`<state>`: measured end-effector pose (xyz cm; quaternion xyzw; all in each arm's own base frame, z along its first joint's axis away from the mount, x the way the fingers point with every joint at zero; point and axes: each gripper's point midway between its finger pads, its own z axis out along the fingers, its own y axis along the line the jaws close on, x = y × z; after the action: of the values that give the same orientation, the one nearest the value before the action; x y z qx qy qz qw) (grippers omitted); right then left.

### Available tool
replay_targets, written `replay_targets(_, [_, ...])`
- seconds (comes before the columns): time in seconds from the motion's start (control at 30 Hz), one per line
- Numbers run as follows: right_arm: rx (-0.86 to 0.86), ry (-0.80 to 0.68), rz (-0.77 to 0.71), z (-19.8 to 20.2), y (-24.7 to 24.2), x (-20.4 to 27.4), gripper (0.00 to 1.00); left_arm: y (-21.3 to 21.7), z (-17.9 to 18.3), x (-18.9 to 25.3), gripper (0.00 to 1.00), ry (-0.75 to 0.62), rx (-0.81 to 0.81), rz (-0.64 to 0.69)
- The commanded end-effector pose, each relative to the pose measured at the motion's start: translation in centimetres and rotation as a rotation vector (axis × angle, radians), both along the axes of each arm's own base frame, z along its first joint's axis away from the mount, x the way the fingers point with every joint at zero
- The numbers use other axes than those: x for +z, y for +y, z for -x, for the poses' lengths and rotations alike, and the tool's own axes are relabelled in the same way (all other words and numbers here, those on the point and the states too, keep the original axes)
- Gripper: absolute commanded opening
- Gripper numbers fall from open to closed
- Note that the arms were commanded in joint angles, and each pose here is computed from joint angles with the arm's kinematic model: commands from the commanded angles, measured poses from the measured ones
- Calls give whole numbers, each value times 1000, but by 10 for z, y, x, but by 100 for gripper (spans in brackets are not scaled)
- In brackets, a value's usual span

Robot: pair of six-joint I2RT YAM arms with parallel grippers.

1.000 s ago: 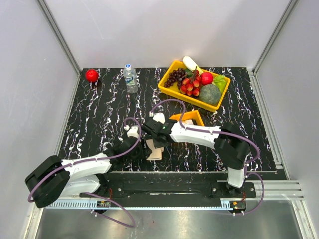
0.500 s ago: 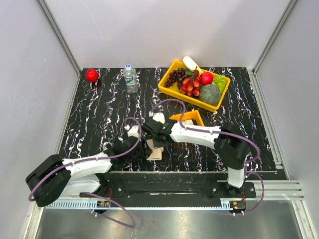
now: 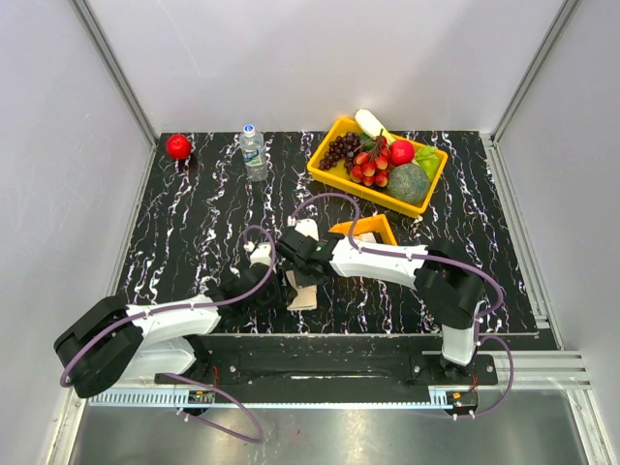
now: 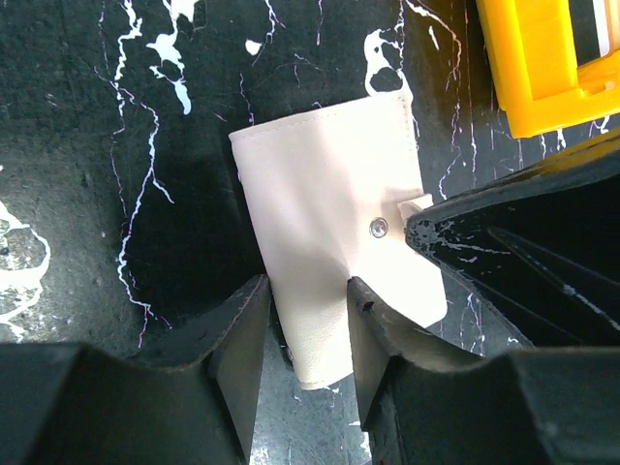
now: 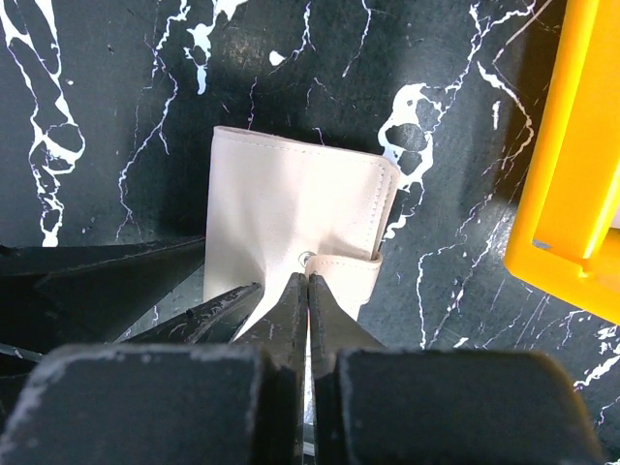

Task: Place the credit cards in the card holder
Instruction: Close the card holder at the center of the board.

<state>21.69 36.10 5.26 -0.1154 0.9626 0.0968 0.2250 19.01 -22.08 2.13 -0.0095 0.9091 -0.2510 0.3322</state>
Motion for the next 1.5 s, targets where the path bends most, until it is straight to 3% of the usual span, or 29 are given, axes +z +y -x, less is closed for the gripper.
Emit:
replay_targets(0.0, [27, 7, -34, 0, 12, -1, 0, 5, 8, -12, 42, 45, -23, -47])
replay_targets(0.67, [7, 18, 84, -3, -7, -19, 0, 7, 9, -12, 42, 43, -19, -46])
replay_targets(1.47, [32, 20, 18, -5, 10, -12, 0, 6, 9, -12, 41, 42, -27, -48])
